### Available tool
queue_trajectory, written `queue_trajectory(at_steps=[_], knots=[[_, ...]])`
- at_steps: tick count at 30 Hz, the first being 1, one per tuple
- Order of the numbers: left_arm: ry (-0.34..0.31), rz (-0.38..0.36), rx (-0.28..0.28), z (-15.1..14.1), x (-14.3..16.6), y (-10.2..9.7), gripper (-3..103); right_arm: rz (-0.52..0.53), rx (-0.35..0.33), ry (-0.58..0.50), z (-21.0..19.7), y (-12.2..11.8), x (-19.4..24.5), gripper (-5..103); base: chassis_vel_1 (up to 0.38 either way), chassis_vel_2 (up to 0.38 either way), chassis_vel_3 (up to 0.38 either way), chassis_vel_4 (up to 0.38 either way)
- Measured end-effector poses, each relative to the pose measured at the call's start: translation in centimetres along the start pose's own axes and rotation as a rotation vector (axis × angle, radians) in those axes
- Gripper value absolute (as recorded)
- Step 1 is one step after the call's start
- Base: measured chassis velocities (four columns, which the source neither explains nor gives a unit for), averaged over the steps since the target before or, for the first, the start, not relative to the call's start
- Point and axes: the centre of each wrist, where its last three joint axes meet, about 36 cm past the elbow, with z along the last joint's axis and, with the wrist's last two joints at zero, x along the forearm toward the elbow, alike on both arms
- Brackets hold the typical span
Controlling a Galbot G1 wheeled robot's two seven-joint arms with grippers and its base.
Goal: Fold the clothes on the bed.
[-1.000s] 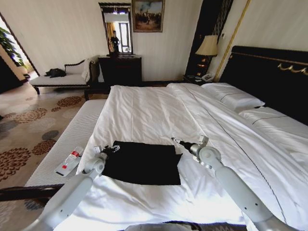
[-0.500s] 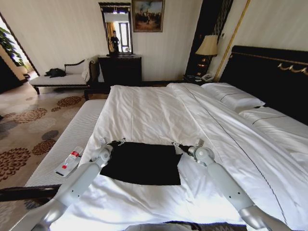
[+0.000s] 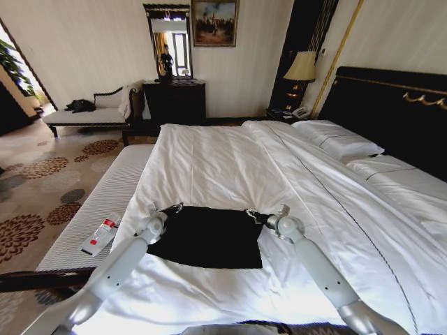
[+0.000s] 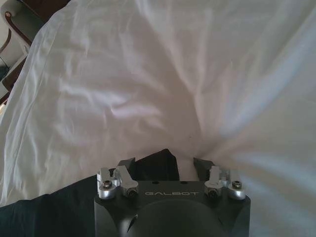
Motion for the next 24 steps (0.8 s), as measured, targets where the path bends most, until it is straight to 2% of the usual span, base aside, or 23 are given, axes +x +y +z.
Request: queue_trajectory(at_steps=[3, 4, 5, 6, 9, 10, 13, 15, 18, 21, 22, 24], knots=[[0.000, -0.005, -0.001, 0.2, 0.1, 0.1, 26, -0.002, 0.001, -0.002, 0.0, 0.4, 0.1, 55, 0.000, 0.000, 0.000, 0.000], [0.000, -0.005, -0.001, 0.2, 0.1, 0.1, 26, -0.002, 0.001, -0.002, 0.0, 0.4, 0.1, 55, 0.000, 0.000, 0.000, 0.000], [0.000, -0.008, 0.000, 0.3, 0.2, 0.1, 26, -0.001, 0.002, -0.001, 0.1, 0.5, 0.1, 49, 0.000, 0.000, 0.000, 0.000], [0.000, -0.010, 0.001, 0.3, 0.2, 0.2, 20, -0.002, 0.003, 0.000, 0.2, 0.5, 0.2, 49, 0.000, 0.000, 0.000, 0.000], [-0.002, -0.020, 0.007, 0.4, 0.7, 0.3, 4, -0.006, 0.007, 0.004, 0.6, 0.9, 0.4, 33, 0.000, 0.000, 0.000, 0.000], [-0.002, -0.020, 0.007, 0.4, 0.7, 0.3, 4, -0.006, 0.007, 0.004, 0.6, 0.9, 0.4, 33, 0.000, 0.000, 0.000, 0.000], [-0.006, -0.032, 0.018, 0.6, 1.6, 0.9, 0, -0.018, 0.015, 0.005, 1.0, 1.5, 0.9, 17, 0.000, 0.000, 0.000, 0.000], [-0.007, -0.038, 0.022, 0.7, 1.9, 1.2, 0, -0.018, 0.016, 0.005, 1.1, 1.6, 0.9, 17, 0.000, 0.000, 0.000, 0.000], [-0.015, -0.049, 0.021, 0.6, 2.5, 1.6, 0, -0.015, 0.016, 0.001, 1.0, 1.6, 1.0, 2, 0.000, 0.000, 0.000, 0.000], [-0.030, -0.044, 0.008, -0.1, 3.3, 1.5, -2, -0.011, 0.018, -0.003, 0.9, 1.5, 1.1, 1, 0.000, 0.000, 0.000, 0.000], [-0.038, -0.036, -0.007, -0.8, 3.9, 1.5, 8, -0.010, 0.019, -0.005, 0.8, 1.4, 1.1, 1, 0.000, 0.000, 0.000, 0.000], [-0.038, -0.035, -0.009, -0.8, 3.9, 1.5, 8, -0.010, 0.019, -0.005, 0.8, 1.4, 1.1, 1, 0.000, 0.000, 0.000, 0.000]])
